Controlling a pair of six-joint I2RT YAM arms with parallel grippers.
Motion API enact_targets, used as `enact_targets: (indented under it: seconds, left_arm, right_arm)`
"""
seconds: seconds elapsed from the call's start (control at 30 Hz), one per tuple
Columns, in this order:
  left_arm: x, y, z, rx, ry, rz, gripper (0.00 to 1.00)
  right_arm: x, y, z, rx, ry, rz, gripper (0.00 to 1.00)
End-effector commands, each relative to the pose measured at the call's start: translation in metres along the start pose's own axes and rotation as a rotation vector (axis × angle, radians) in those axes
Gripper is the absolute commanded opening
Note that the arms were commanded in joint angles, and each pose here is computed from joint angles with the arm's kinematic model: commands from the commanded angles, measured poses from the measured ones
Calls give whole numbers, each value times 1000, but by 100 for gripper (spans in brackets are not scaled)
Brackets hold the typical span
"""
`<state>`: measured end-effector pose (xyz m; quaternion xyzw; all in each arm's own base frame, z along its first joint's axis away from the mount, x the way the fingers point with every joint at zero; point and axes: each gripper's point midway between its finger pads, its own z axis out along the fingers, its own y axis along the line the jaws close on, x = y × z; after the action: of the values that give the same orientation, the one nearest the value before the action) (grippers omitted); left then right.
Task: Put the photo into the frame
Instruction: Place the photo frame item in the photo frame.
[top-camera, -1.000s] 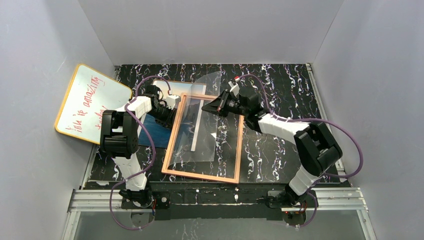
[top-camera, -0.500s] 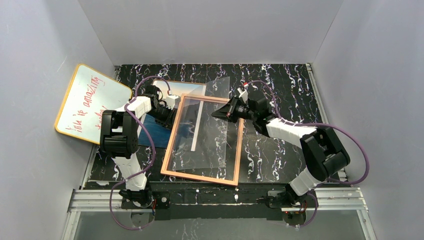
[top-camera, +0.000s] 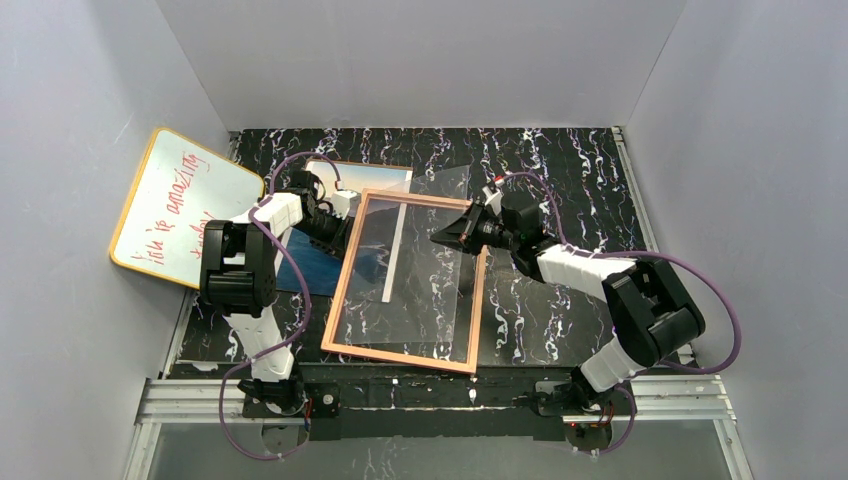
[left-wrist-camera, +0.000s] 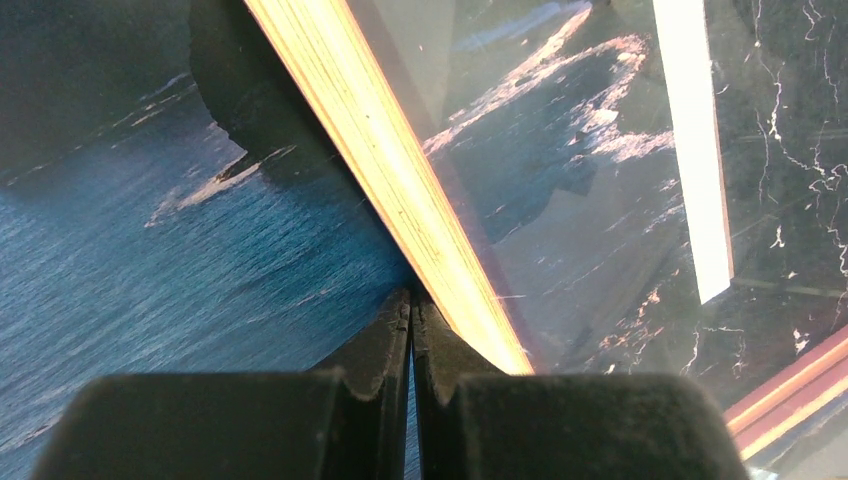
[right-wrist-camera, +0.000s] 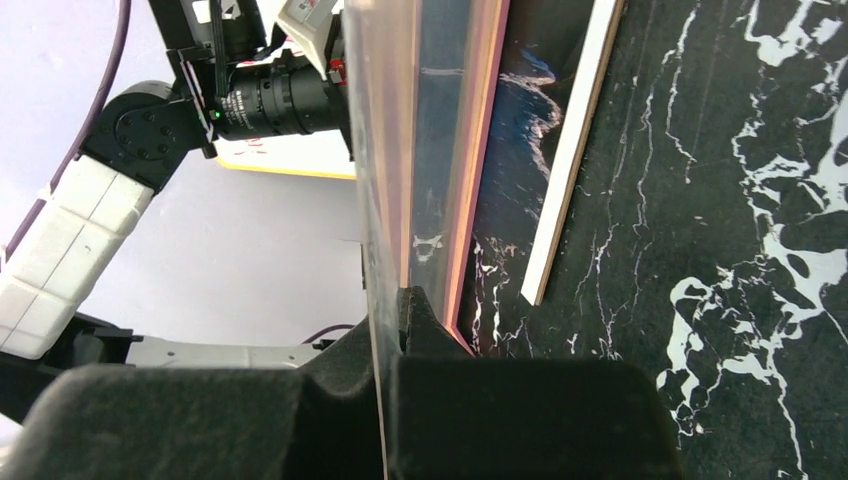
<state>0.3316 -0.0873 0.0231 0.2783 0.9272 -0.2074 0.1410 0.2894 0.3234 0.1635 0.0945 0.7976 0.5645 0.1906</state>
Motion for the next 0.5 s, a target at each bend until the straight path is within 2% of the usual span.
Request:
enact_targets:
  seconds: [0.0, 0.47]
  left_arm:
    - [29, -11, 8, 52, 88, -40, 0]
    - [31, -13, 10, 63, 91, -41, 0]
  right_arm:
    - [-2, 2, -5, -23, -24, -8, 1]
    - [7, -35, 1, -4, -35, 106, 1]
